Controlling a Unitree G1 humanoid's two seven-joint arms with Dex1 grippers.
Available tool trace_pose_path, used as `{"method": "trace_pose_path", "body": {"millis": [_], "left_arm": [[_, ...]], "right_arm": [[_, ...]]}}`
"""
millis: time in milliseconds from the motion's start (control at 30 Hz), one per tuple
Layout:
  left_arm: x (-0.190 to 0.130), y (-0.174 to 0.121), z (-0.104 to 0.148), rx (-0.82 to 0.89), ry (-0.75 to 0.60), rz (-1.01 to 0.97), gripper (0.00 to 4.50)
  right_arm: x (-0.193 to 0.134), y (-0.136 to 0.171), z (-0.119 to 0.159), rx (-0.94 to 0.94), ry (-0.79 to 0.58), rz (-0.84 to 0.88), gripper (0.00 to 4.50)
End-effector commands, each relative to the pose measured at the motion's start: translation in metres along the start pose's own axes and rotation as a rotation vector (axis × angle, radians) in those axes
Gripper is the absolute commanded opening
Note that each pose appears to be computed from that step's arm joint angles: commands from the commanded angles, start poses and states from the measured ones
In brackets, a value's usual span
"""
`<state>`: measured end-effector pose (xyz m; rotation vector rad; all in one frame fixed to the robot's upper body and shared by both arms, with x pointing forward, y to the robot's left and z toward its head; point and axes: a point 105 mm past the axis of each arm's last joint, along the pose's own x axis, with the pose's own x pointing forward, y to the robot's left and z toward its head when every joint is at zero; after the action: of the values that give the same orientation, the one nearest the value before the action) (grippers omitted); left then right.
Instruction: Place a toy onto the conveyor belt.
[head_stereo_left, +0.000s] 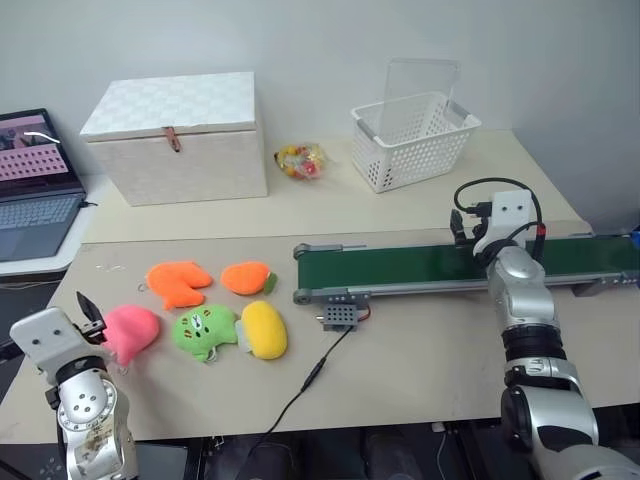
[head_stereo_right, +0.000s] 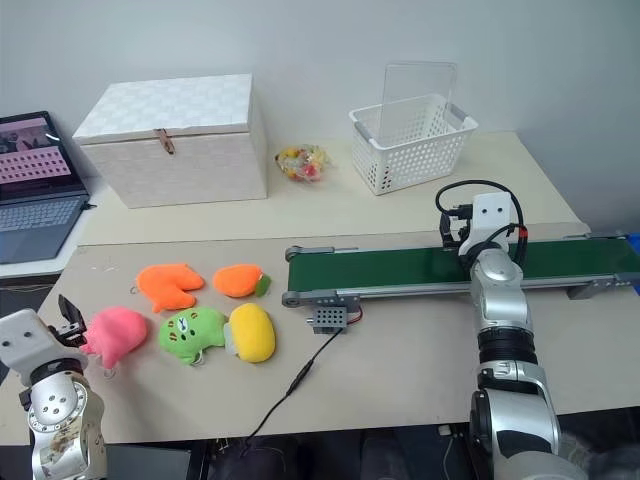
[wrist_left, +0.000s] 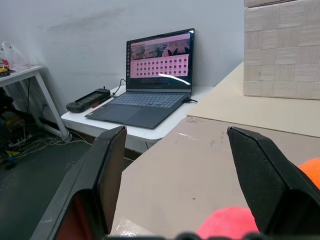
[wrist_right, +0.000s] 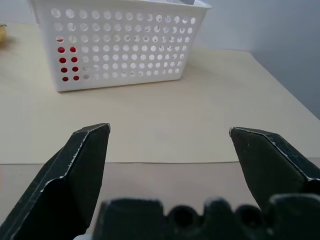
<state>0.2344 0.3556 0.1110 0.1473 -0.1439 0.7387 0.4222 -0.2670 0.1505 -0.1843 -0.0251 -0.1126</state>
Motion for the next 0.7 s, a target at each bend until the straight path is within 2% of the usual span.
{"method": "trace_pose_path", "body": {"millis": [33, 133, 267, 333, 400, 500, 600, 700], "left_arm": [[0.005, -0.005, 0.016, 0.007, -0.056, -0.025, 3.42], [0.008, -0.008, 0.014, -0.033, -0.042, -0.027, 3.42], [0.009, -0.010, 0.013, -0.036, -0.041, -0.035, 3.42], [0.008, -0.013, 0.011, -0.039, -0.037, -0.041, 3.42], [0.008, -0.015, 0.010, -0.037, -0.034, -0.050, 3.42], [0.007, -0.017, 0.010, -0.027, -0.036, -0.060, 3.42], [0.006, -0.017, 0.010, -0.025, -0.037, -0.063, 3.42], [0.005, -0.012, 0.014, -0.042, -0.052, -0.053, 3.42]], "right_arm": [[0.002, -0.004, 0.021, 0.000, -0.076, -0.016, 4.50], [0.003, 0.003, 0.025, 0.013, -0.081, 0.010, 4.50], [-0.001, 0.035, 0.046, 0.043, -0.147, 0.202, 4.50], [-0.022, 0.081, 0.067, 0.055, -0.212, 0.510, 4.50], [-0.065, 0.125, 0.080, 0.030, -0.263, 0.859, 4.50], [-0.129, 0.152, 0.087, 0.009, -0.278, 1.257, 4.50], [-0.169, 0.156, 0.082, -0.041, -0.244, 1.491, 4.50], [-0.173, 0.156, 0.081, -0.049, -0.223, 1.528, 4.50]]}}
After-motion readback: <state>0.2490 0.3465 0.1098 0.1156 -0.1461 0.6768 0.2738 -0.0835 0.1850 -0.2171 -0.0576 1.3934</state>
